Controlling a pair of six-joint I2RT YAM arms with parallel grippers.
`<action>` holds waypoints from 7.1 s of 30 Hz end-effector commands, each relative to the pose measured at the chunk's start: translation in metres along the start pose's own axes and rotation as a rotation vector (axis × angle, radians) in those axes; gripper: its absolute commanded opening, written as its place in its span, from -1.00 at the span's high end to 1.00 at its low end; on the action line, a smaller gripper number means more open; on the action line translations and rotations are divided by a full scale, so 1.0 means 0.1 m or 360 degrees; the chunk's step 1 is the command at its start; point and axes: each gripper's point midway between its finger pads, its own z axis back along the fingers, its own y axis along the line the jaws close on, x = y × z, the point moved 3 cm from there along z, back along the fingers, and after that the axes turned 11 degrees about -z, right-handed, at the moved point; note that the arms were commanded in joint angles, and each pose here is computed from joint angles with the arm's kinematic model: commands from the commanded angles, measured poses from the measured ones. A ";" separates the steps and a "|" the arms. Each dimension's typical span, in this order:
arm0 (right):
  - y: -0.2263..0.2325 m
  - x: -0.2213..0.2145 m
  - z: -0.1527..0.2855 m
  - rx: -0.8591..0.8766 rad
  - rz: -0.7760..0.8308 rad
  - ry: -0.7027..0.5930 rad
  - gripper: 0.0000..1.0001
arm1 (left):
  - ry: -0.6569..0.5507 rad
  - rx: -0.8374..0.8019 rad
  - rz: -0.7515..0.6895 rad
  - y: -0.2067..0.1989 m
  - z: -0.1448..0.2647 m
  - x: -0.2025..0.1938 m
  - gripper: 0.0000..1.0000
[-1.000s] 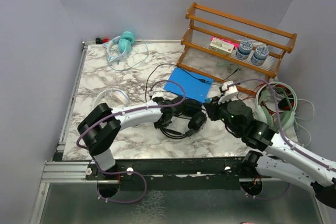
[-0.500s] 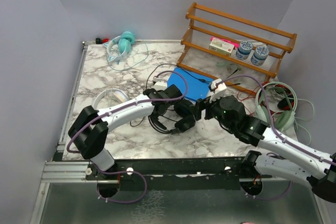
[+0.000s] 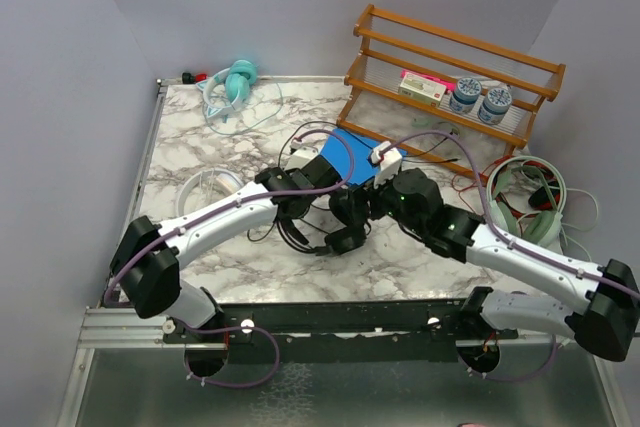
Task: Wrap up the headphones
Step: Pick up the headphones from the center of the board, then wrap the headphones cable around the headphones.
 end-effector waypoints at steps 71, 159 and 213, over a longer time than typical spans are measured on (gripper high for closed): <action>-0.16 -0.69 -0.34 -0.0144 -0.0026 0.0336 0.34 | -0.0058 -0.0209 0.0175 -0.20 -0.05 0.01 -0.33; 0.73 0.20 -0.34 0.0896 -0.0171 -0.0888 0.31 | -0.0403 -0.1093 0.0948 0.90 1.80 1.05 1.00; 1.79 -0.58 -0.18 0.1333 -0.0338 0.0029 0.90 | -0.0717 -0.0140 0.1975 1.75 1.26 1.30 1.00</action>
